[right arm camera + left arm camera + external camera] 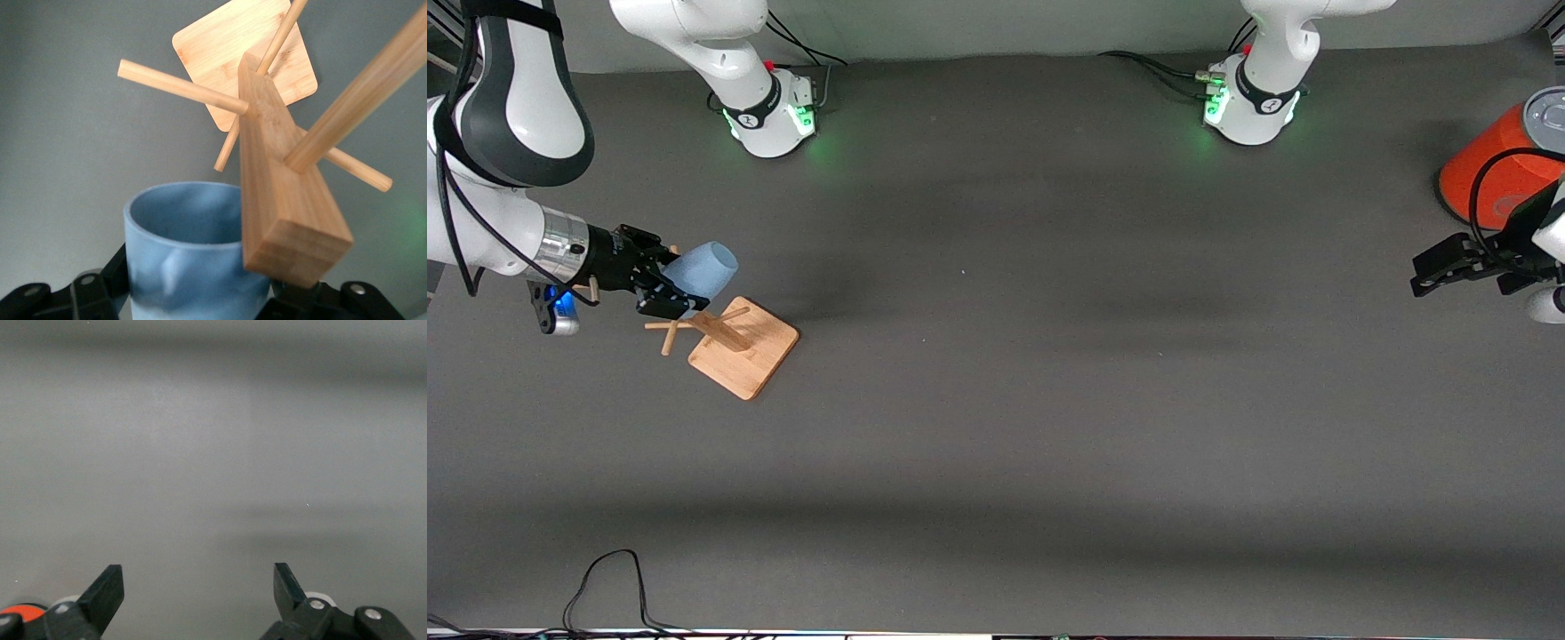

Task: Rotate and upright cup with both arms
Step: 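Pull the blue cup off the wooden peg with the right gripper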

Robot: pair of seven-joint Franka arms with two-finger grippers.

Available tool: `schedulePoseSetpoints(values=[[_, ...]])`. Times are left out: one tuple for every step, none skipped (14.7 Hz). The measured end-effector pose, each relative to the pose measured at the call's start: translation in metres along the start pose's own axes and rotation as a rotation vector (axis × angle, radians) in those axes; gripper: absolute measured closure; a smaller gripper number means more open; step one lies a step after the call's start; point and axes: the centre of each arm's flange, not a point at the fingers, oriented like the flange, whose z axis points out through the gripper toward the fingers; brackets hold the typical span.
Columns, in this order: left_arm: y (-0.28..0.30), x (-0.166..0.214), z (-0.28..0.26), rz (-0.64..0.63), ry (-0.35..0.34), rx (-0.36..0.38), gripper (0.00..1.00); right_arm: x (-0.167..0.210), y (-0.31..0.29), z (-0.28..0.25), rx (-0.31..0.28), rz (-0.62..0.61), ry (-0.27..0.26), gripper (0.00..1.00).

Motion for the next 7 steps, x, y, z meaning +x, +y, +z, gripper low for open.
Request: schedulePoseSetpoints(values=[[0.0,0.0,0.0,0.0,0.0,0.0,0.0,-0.001,-0.001,-0.002,0.001,0.002,-0.004,0.17],[0.0,0.0,0.0,0.0,0.0,0.0,0.0,-0.002,-0.001,-0.004,-0.002,0.007,-0.008,0.17],[0.0,0.0,0.0,0.0,0.0,0.0,0.0,-0.003,-0.001,-0.005,-0.002,0.016,-0.013,0.17],[0.0,0.0,0.0,0.0,0.0,0.0,0.0,-0.005,-0.002,-0.007,0.0,0.027,-0.023,0.17],[0.0,0.0,0.0,0.0,0.0,0.0,0.0,-0.008,-0.003,-0.009,0.004,0.035,-0.036,0.17],[0.0,0.0,0.0,0.0,0.0,0.0,0.0,-0.011,-0.004,-0.012,0.005,0.043,-0.049,0.17],[0.0,0.0,0.0,0.0,0.0,0.0,0.0,-0.014,-0.004,-0.015,0.006,0.051,-0.054,0.17]])
